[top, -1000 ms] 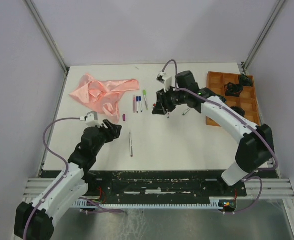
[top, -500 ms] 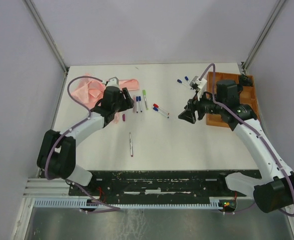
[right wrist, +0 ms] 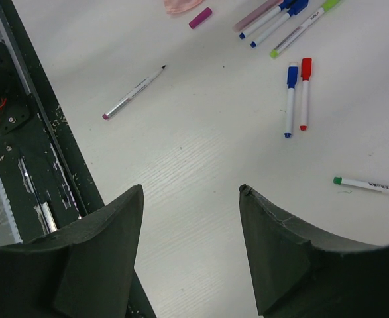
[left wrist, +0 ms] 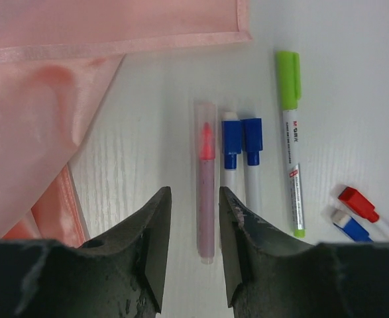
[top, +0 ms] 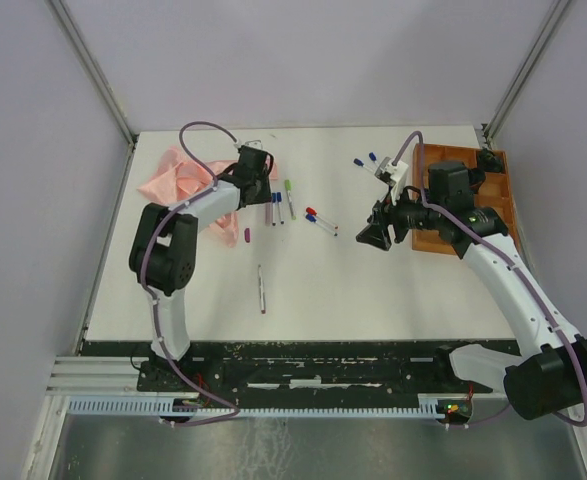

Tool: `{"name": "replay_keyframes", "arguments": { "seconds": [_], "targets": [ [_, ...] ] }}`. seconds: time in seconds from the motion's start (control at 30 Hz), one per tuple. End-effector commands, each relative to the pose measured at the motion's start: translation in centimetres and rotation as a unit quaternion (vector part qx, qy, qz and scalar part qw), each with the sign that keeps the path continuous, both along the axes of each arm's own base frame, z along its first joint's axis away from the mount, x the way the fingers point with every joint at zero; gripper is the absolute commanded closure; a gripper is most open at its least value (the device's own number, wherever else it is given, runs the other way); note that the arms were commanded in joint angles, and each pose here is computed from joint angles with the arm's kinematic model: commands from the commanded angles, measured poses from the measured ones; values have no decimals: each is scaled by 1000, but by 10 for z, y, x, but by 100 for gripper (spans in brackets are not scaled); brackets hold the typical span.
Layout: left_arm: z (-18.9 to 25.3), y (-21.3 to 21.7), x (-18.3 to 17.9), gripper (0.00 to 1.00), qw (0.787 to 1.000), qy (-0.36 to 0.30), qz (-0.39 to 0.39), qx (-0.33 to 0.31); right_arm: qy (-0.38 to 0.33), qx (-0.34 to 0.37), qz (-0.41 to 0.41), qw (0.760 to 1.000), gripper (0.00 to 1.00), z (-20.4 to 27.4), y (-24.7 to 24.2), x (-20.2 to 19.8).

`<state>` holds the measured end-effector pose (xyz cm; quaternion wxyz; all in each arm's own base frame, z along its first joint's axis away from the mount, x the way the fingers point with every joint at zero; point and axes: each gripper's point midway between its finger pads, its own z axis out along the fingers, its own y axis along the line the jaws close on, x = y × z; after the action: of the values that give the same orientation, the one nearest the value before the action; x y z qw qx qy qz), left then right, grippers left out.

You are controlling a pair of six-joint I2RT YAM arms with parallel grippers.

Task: Open the pen caps
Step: Pick up the pen from the center of the board.

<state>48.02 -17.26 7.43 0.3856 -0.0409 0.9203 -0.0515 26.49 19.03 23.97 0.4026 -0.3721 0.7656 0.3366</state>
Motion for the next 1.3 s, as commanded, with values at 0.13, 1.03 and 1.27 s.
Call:
{"name": "replay_keyframes", "arguments": {
  "seconds": [0.13,1.03,1.27],
  "targets": [
    [-12,-2,13,63,999,29,-31,31,-37,6,11,999,32,16,1,3],
    [-53,3,4,69,995,76,-34,56,-26,6,15,1000,32,12,3,3],
    [-27,12,11,84,996,45,-18,74,5,36,29,999,32,9,12,-1]
  ]
}}
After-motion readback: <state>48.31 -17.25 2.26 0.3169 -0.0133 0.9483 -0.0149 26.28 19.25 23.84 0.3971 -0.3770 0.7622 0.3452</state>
